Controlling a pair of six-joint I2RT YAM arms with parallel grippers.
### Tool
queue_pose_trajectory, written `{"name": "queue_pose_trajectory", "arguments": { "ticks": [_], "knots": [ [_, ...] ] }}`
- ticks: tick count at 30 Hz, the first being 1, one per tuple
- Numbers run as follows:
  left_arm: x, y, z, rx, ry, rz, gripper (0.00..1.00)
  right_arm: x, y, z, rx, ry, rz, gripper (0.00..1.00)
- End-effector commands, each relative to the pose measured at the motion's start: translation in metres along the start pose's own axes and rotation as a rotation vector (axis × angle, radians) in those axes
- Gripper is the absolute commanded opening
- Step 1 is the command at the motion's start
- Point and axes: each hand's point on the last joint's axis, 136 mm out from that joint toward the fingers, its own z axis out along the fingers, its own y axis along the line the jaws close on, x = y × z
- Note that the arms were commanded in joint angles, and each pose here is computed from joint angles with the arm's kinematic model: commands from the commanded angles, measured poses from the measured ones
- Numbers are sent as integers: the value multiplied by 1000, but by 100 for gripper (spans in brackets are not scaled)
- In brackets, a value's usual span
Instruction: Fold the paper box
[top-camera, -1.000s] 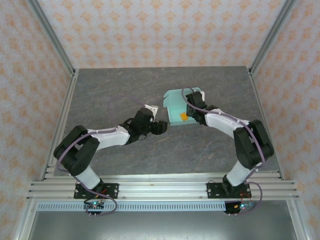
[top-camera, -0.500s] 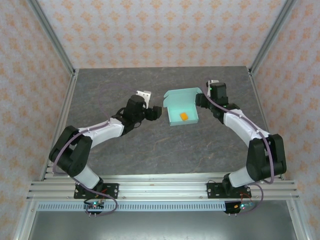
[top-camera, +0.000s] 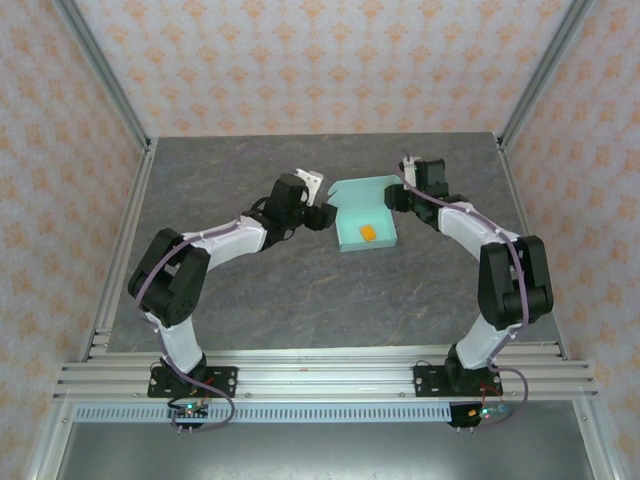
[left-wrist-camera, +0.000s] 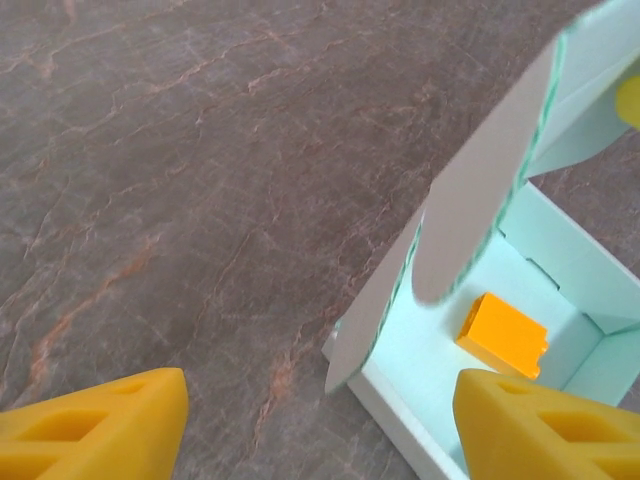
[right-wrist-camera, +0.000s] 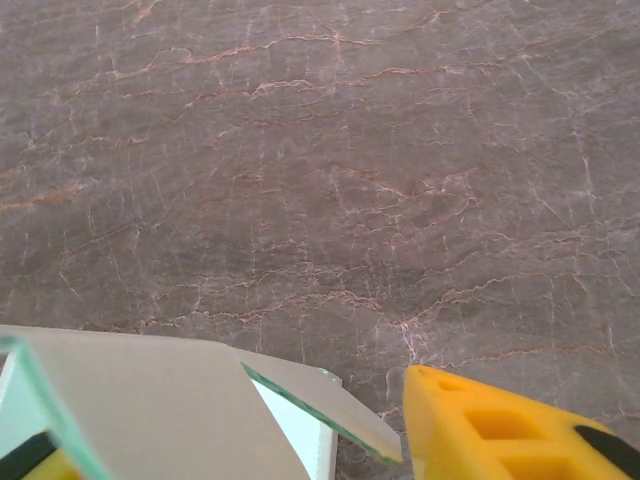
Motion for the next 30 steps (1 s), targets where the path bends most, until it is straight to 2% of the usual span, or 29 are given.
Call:
{"name": "queue_pose_trajectory", "arguments": {
  "ticks": [1, 6, 8, 9, 18, 23, 30],
  "knots": [
    [-10, -5, 7, 18, 6, 47, 69, -17, 3, -1, -28, -41, -14, 38],
    [-14, -5, 20, 15, 27, 68, 60, -15, 3, 1, -28, -33, -15, 30],
    [-21, -8, 19, 23, 24, 75, 53, -15, 3, 1, -28, -32, -13, 26],
    [-11, -5, 28, 19, 51, 73, 51, -15, 3, 2, -28, -31, -13, 25],
    [-18, -3, 29, 0, 49, 84, 37, -14, 2, 1, -10, -28, -11, 16],
    [-19, -5, 33, 16, 59, 82, 23, -15, 2, 0, 16, -28, -5, 13],
    [-26, -4, 36, -33, 49, 49, 15, -13, 10, -4, 104, -35, 36, 6]
  ]
}}
